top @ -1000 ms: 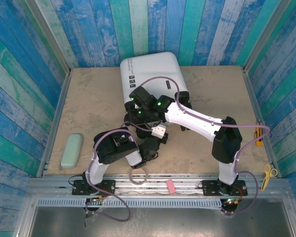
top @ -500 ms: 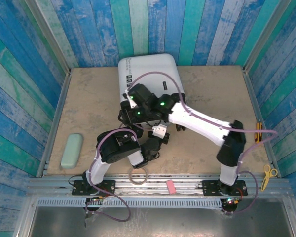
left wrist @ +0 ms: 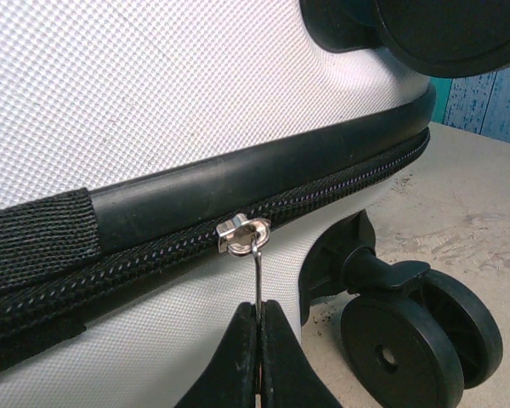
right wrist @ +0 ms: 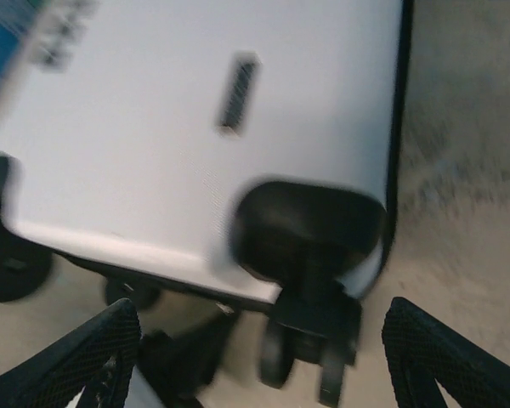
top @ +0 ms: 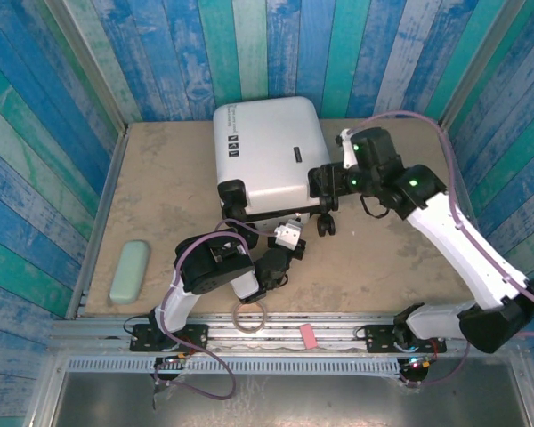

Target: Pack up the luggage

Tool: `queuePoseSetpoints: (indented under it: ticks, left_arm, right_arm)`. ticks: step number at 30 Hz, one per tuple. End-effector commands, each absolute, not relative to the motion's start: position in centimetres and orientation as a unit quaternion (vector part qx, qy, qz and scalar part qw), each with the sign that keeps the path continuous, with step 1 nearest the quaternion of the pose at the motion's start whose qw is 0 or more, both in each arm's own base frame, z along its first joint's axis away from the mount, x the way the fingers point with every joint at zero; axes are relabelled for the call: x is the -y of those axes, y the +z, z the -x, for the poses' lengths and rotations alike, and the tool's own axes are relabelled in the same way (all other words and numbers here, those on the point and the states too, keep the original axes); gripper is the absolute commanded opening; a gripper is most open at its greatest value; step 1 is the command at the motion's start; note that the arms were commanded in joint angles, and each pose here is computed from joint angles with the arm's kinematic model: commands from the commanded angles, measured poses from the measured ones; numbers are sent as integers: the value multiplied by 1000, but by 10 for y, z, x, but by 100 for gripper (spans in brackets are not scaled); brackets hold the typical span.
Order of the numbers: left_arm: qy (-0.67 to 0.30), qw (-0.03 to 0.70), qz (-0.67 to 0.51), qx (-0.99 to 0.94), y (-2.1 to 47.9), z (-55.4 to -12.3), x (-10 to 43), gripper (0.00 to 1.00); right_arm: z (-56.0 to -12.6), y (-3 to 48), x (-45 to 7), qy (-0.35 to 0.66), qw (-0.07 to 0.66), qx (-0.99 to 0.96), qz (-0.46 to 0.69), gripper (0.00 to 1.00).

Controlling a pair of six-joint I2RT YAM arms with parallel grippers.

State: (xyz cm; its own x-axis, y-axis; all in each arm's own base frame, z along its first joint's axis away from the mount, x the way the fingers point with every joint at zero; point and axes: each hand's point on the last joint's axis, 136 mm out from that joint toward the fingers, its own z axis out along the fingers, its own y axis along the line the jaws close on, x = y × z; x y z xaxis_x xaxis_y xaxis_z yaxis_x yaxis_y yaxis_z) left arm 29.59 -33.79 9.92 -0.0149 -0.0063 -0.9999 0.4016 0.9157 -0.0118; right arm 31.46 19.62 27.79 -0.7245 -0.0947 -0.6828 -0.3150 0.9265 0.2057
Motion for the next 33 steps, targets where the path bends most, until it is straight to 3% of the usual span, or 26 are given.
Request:
queuePoseSetpoints:
  ticks: [1,6,17,19,24,26,33]
  left_arm:
    - [-165,671,-178,-701,83,-285,355,0]
    - [-166,670,-177,-701,85,-285,356,0]
    - [-164,666,-180,-705,83,-286,358,0]
    - [-163,666,-181,-705,83,-286,359,0]
    - [-175,669,-192,-697,83,-285,366,0]
    - [-179,670,-197,-693,84,-284,369,0]
    - [-195,680,-207,-676,94,-286,386,0]
  right_arm:
    - [-308,241,-184,119,298,-938,129,77]
    - [-315,217,-176,79,275,-949,130,75]
    - [-319,183,-195,92,212,-958,172,68]
    - [-319,182,-196,93,210,-957,177,60]
    - [-315,196,-208,119,218,-950,190,14]
    - [-310,202,-216,133,219,-945,202,1]
    - [-281,212,-266,217,202,-929,222,0]
